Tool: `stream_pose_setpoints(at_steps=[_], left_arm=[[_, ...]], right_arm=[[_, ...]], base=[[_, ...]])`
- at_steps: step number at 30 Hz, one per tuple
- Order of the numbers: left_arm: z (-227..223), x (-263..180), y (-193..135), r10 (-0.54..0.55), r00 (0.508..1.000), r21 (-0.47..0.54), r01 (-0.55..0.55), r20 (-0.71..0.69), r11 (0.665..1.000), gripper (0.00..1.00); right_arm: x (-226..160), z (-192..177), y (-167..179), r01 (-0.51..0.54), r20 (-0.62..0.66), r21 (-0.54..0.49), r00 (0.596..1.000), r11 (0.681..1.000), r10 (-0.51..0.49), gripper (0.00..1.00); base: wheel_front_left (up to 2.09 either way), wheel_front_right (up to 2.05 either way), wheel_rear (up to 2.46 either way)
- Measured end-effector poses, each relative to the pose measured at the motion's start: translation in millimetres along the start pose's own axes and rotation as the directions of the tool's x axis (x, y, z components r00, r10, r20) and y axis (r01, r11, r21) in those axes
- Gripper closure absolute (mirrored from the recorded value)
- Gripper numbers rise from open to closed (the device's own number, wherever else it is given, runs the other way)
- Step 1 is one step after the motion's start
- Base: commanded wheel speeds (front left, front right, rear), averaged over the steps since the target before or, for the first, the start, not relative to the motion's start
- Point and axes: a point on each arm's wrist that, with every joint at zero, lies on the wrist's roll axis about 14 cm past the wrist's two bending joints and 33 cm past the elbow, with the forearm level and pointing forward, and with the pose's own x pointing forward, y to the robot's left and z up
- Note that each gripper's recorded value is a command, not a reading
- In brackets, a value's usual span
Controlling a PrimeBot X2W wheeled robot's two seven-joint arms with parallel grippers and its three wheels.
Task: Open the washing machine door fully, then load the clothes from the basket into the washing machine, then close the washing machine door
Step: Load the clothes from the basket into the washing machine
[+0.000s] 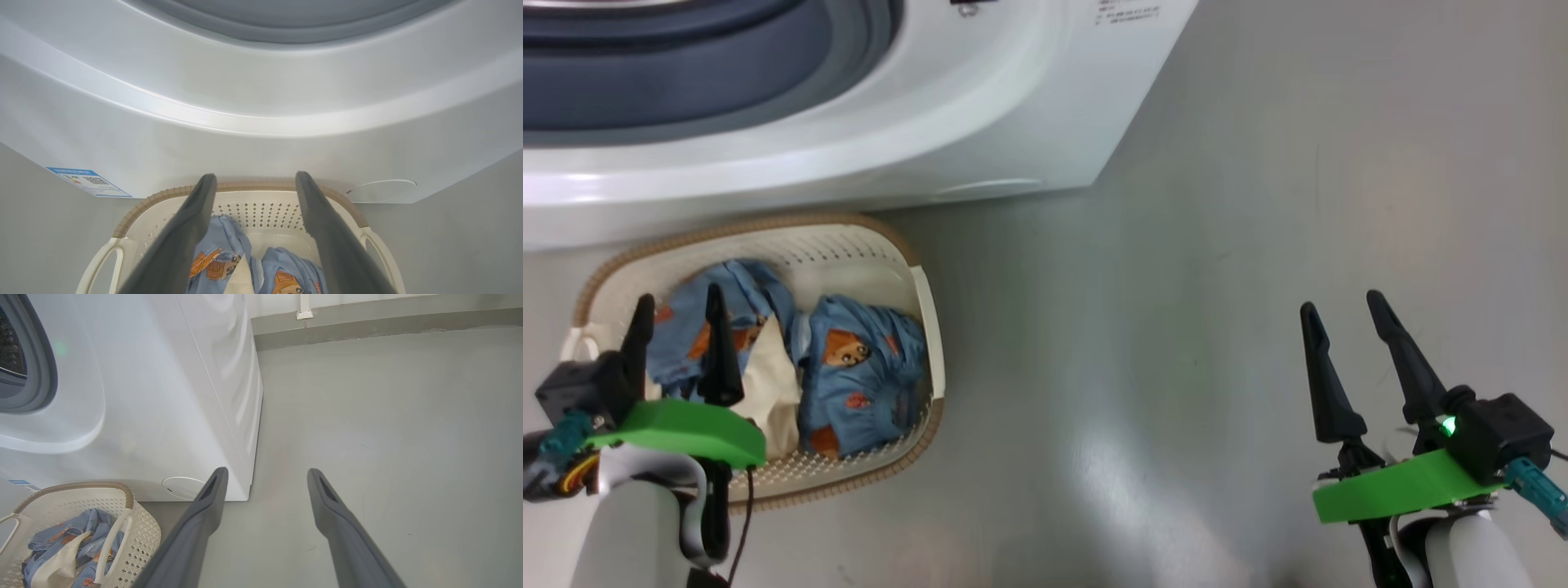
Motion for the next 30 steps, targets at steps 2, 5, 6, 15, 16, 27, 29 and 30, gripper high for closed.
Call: stream_pose_setpoints(at_steps=[2,5,6,15,16,27,29,30], left_arm=[[-5,3,1,0.002,1.0,0.004,-0.002,-0.014,1.0,0.0],[-22,9,4,0.003,0.998,0.008,-0.002,-0.064,1.0,0.0],[-28,11,4,0.0,0.997,0.007,0.001,-0.08,1.0,0.0],[-74,25,15,-0.01,0.974,0.071,0.027,-0.225,0.997,0.0],[-79,26,16,-0.012,0.97,0.082,0.033,-0.242,0.996,0.0],[-143,30,26,-0.021,0.884,0.19,0.123,-0.467,0.974,0.0],[-152,28,28,-0.016,0.868,0.197,0.13,-0.496,0.972,0.0],[-157,27,30,-0.012,0.857,0.204,0.137,-0.516,0.969,0.0]], right_arm=[[2,-2,-1,0.001,-0.005,0.0,1.0,1.0,-0.001,0.0],[6,-10,-2,0.003,-0.02,0.0,1.0,1.0,-0.003,0.0],[6,-13,-3,0.005,-0.027,0.0,1.0,1.0,-0.005,0.0],[12,-29,-9,0.017,-0.061,-0.003,0.998,1.0,-0.017,0.0],[13,-30,-10,0.019,-0.065,-0.002,0.998,1.0,-0.019,0.0],[14,-49,-20,0.046,-0.109,0.004,0.993,0.999,-0.045,0.0],[15,-49,-22,0.05,-0.106,0.005,0.993,0.999,-0.049,0.0],[15,-51,-23,0.053,-0.109,0.006,0.993,0.999,-0.052,0.0]], base=[[0.0,0.0,0.0],[0.0,0.0,0.0],[0.0,0.0,0.0],[0.0,0.0,0.0],[0.0,0.0,0.0],[0.0,0.0,0.0],[0.0,0.0,0.0],[0.0,0.0,0.0]])
